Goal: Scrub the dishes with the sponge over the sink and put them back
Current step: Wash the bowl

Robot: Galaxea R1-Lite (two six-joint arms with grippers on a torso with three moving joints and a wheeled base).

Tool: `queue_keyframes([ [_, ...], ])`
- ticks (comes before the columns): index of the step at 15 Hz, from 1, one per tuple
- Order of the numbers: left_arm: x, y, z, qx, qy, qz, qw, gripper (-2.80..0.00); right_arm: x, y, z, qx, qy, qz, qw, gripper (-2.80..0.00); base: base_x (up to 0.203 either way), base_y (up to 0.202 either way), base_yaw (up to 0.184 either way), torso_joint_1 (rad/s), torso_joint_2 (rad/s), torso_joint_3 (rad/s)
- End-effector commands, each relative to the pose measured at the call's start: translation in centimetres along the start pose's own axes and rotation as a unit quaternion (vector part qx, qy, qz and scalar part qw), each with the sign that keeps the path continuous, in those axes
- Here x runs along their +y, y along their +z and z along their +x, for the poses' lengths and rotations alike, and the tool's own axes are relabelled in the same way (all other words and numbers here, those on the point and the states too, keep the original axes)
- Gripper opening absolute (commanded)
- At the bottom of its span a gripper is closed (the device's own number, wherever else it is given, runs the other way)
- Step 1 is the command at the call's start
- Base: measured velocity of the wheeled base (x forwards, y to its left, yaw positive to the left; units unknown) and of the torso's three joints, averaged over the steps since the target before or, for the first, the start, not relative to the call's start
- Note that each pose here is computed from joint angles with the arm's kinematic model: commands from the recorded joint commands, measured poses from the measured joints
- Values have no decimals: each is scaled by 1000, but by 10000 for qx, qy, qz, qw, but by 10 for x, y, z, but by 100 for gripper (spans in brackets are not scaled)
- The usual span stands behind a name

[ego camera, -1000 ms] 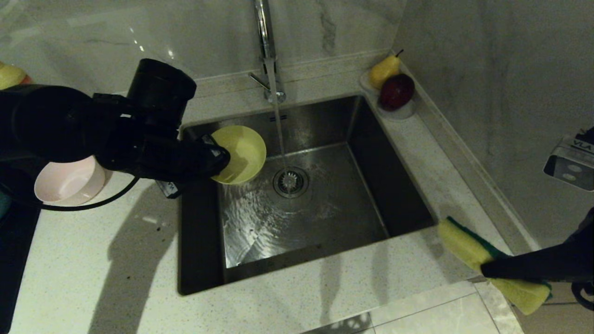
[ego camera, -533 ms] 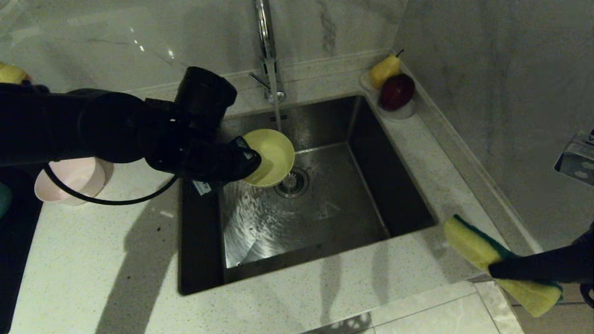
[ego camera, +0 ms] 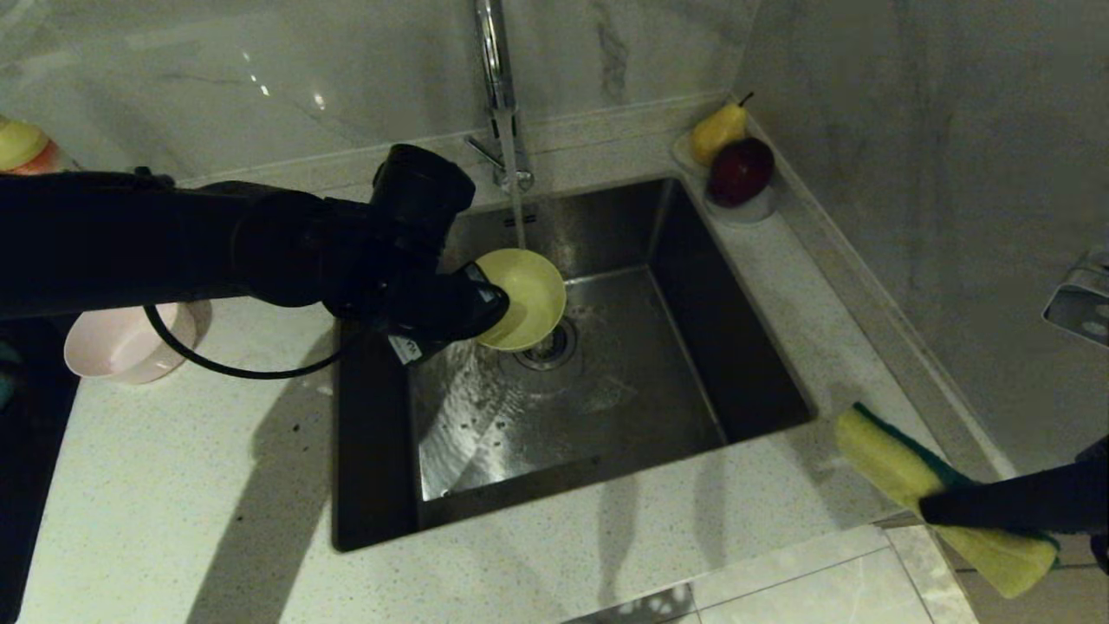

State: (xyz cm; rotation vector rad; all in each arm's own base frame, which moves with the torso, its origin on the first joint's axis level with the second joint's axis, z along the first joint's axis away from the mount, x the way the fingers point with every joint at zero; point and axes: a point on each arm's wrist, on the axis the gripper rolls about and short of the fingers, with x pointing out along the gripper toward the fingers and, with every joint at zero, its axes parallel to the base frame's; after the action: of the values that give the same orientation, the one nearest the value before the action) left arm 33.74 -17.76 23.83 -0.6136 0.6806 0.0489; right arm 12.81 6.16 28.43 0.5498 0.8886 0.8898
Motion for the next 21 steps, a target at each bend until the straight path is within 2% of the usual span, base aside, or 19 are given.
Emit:
queue_keyframes([
  [1,-4,-2,20,32,57,-26,10000,-280,-1,0,2,52,11,45,10000,-280,0,0,0,0,0,0],
  [9,-11,2,30,-95,-48,-116,9999,-280,0,0,0,27,44,9,10000,-280,0,0,0,0,0,0],
  [21,-9,7,10,-98,-41,-100,9999,-280,2,-1,-2,-5,53,-16,10000,-280,0,0,0,0,0,0],
])
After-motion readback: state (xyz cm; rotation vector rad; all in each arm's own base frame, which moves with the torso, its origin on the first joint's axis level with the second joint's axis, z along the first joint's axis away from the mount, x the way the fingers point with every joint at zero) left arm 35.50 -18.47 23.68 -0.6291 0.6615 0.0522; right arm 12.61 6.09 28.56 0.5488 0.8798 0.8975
